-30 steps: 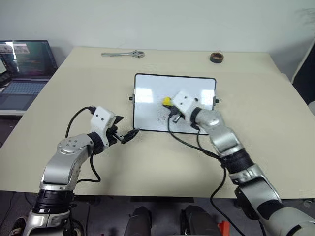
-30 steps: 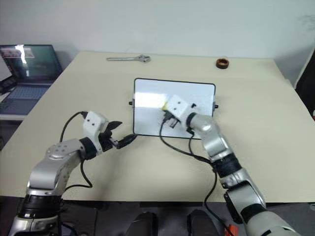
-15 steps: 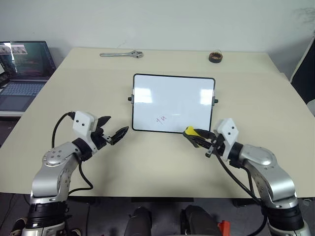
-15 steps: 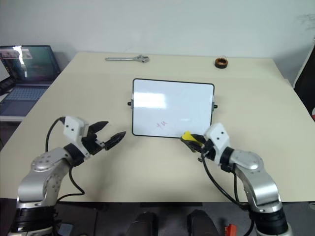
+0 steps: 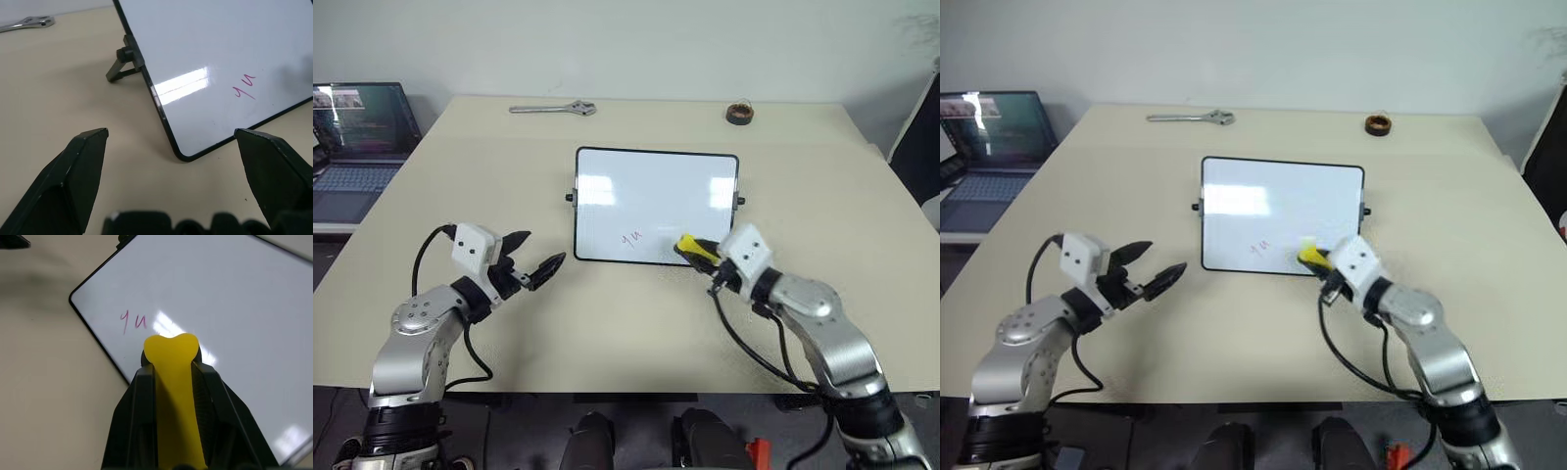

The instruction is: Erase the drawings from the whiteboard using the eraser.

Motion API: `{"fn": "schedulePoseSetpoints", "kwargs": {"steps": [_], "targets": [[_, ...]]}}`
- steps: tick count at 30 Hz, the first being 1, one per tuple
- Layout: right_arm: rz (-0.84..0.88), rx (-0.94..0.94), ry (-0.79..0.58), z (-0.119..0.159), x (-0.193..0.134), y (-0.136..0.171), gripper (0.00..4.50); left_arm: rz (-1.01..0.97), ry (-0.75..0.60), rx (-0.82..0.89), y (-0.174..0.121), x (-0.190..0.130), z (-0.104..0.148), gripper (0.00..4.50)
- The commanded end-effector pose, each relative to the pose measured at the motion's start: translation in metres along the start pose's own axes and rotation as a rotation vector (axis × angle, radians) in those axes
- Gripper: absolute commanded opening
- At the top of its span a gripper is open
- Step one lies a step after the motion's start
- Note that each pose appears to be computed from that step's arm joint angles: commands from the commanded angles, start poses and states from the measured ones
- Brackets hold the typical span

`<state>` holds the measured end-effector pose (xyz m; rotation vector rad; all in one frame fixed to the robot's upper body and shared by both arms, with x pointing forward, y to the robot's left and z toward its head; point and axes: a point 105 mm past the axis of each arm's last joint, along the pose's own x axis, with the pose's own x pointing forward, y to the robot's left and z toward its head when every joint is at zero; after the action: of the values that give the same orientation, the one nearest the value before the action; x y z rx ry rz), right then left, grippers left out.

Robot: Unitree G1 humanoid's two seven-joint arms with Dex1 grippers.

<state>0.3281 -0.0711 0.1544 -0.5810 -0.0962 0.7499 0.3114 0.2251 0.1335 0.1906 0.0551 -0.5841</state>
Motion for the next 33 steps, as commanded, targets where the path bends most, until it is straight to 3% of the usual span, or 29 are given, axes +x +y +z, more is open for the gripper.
{"fn": "schedulePoseSetpoints", "kwargs": {"steps": [1,9,15,24,28,33], "targets": [[-0.027,-0.153,-0.013,0.010,0.027,-0.005,0.67,-0.082,0.009,0.059,-0.011,0.000,0.003,4.50],[-0.003,-0.317,0.043,0.003,0.074,-0.007,0.67,-0.154,0.030,0.088,-0.026,0.004,-0.001,4.50],[0.310,-0.432,0.120,-0.013,0.076,0.043,0.63,-0.148,0.037,0.082,-0.027,0.005,-0.006,4.50],[0.050,-0.486,-0.006,0.030,0.098,0.008,0.51,-0.151,0.040,0.073,-0.028,0.006,-0.011,4.50],[0.185,-0.511,0.010,0.026,0.105,0.036,0.51,-0.152,0.038,0.070,-0.028,0.007,-0.013,4.50],[0.394,-0.479,0.105,-0.002,0.092,0.064,0.39,-0.155,0.033,0.071,-0.031,0.009,-0.012,4.50]]}}
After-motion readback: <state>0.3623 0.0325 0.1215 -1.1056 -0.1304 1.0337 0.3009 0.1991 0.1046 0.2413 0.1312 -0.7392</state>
